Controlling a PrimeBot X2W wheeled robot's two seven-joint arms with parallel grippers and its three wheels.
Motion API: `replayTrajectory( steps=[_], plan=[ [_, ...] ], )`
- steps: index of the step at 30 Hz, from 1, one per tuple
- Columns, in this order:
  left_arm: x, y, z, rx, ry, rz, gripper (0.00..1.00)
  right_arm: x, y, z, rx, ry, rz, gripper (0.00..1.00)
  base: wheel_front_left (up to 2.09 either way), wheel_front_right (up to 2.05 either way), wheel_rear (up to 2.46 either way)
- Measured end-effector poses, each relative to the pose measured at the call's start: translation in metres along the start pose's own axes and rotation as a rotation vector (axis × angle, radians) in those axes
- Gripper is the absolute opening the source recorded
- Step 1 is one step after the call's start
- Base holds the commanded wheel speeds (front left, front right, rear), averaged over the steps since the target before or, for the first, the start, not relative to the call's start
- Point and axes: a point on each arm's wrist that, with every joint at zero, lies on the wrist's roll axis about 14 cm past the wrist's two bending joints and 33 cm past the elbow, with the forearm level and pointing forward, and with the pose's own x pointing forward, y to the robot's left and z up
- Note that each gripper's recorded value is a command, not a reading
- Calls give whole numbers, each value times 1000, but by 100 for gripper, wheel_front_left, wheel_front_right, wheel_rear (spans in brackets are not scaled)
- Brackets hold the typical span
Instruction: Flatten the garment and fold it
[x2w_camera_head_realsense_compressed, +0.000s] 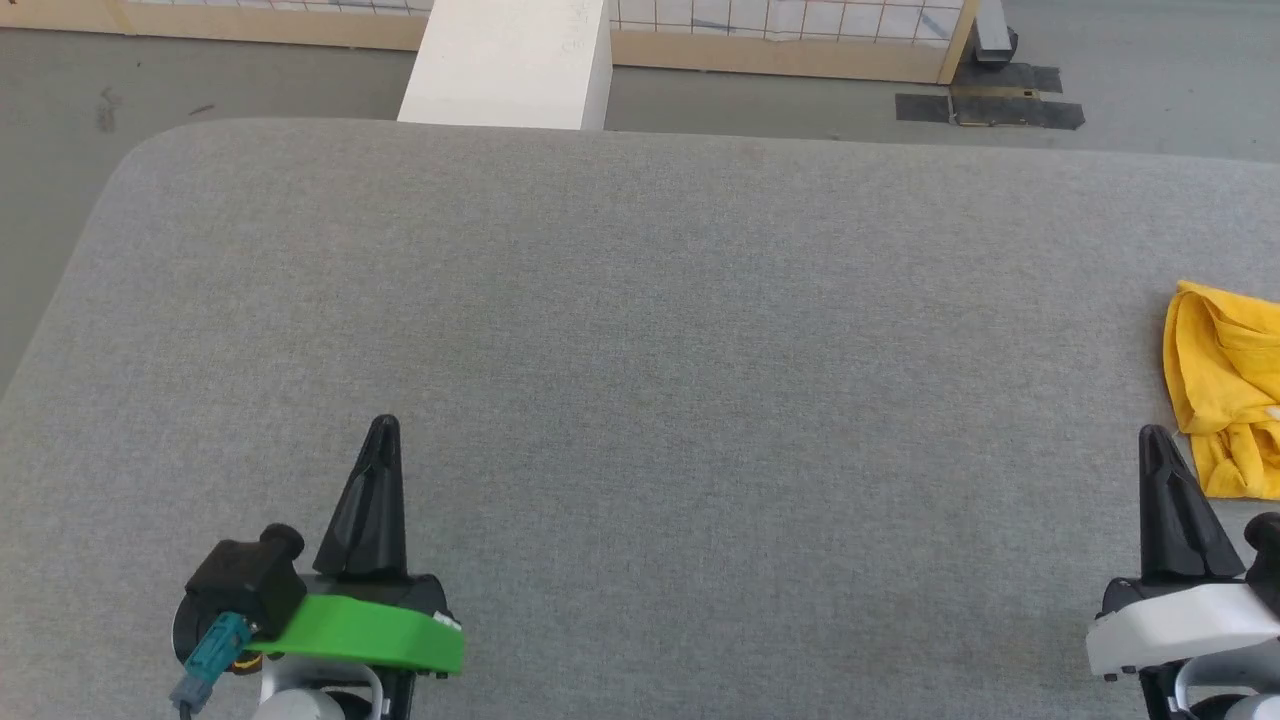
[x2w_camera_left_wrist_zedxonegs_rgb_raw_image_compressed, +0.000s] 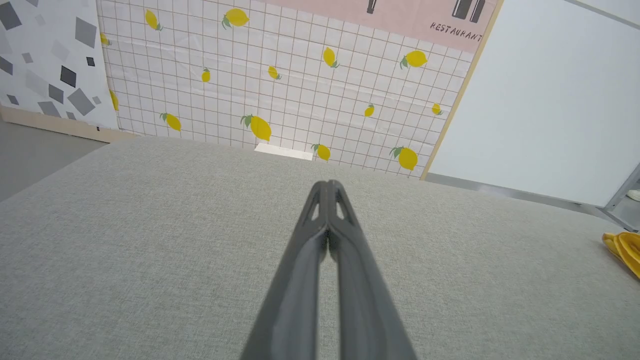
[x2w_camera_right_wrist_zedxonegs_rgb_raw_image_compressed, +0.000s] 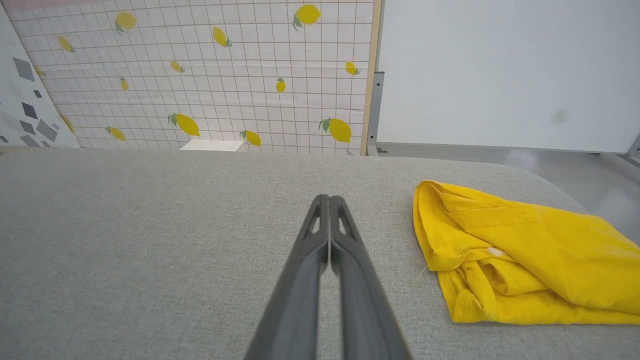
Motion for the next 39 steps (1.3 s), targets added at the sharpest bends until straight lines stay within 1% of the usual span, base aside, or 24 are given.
replayTrajectory(
  steps=[39],
  plan=[
    [-1, -3, 4, 91, 32, -2, 0, -7, 17, 8, -2, 1, 50, 0, 0, 0, 0]
  ],
)
